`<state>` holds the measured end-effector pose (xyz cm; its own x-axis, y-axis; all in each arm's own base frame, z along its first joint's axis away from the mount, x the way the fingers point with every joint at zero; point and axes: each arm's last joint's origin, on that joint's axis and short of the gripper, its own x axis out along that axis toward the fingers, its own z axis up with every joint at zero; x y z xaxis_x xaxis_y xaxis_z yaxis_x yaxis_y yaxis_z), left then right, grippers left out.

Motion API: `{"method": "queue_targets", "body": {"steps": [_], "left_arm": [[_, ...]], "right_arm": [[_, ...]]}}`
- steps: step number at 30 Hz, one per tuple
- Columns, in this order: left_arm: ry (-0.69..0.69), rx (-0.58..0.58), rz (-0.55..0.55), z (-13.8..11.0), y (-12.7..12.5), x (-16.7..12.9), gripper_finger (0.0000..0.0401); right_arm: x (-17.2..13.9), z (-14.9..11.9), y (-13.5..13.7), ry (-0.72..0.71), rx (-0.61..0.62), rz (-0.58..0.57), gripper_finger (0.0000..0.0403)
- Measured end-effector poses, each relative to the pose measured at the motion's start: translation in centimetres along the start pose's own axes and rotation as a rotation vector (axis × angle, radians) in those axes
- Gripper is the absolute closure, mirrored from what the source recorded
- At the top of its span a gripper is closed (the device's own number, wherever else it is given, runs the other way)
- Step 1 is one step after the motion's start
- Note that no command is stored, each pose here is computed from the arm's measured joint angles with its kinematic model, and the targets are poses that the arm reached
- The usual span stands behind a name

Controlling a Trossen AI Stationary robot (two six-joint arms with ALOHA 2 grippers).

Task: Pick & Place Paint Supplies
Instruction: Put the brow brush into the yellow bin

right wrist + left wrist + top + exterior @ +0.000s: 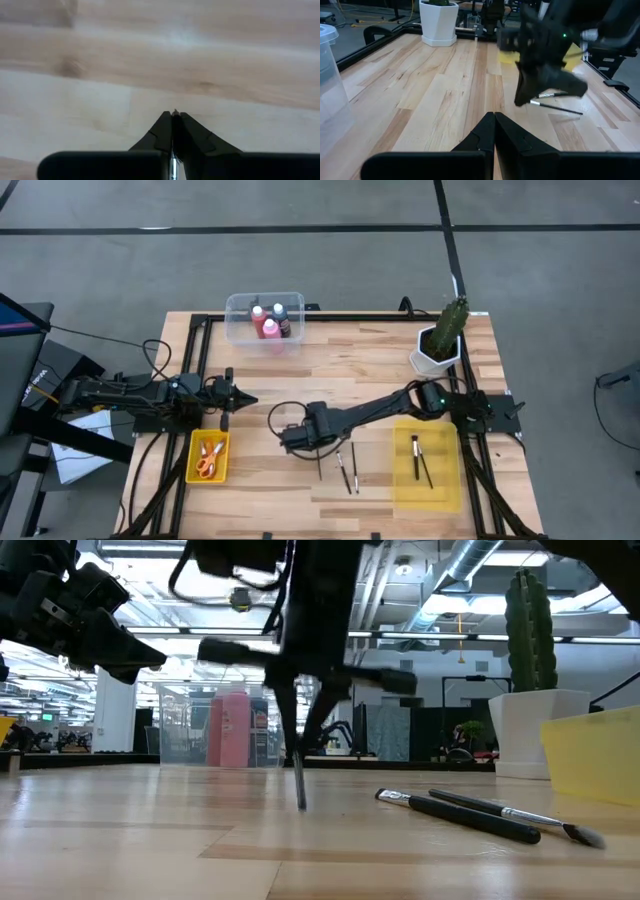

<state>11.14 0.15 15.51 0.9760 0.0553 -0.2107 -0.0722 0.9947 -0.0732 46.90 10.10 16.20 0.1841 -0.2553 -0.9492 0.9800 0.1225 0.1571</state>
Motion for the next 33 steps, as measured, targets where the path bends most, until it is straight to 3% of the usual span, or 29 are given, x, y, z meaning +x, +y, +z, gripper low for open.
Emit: {"method": "queue_targets", "body": {"steps": [13, 20, 26, 33], "left_arm": [[0.0, 0.0, 0.004, 0.0, 0.0, 0.0, 0.04], [0.0, 0.0, 0.004, 0.0, 0.0, 0.0, 0.04], [0.001, 0.0, 0.003, 0.0, 0.0, 0.0, 0.04], [0.0, 0.0, 0.003, 0.0, 0.0, 0.0, 0.04]], "right_arm": [[-8.9, 5.3, -1.9, -0.208, 0.001, 0.076, 0.0392], [-12.1, 8.8, -3.4, -0.296, -0.041, 0.072, 0.0392], [-15.2, 11.5, -4.2, -0.396, -0.068, 0.151, 0.0392], [-18.4, 12.8, -3.5, -0.517, -0.182, 0.322, 0.0392]]}}
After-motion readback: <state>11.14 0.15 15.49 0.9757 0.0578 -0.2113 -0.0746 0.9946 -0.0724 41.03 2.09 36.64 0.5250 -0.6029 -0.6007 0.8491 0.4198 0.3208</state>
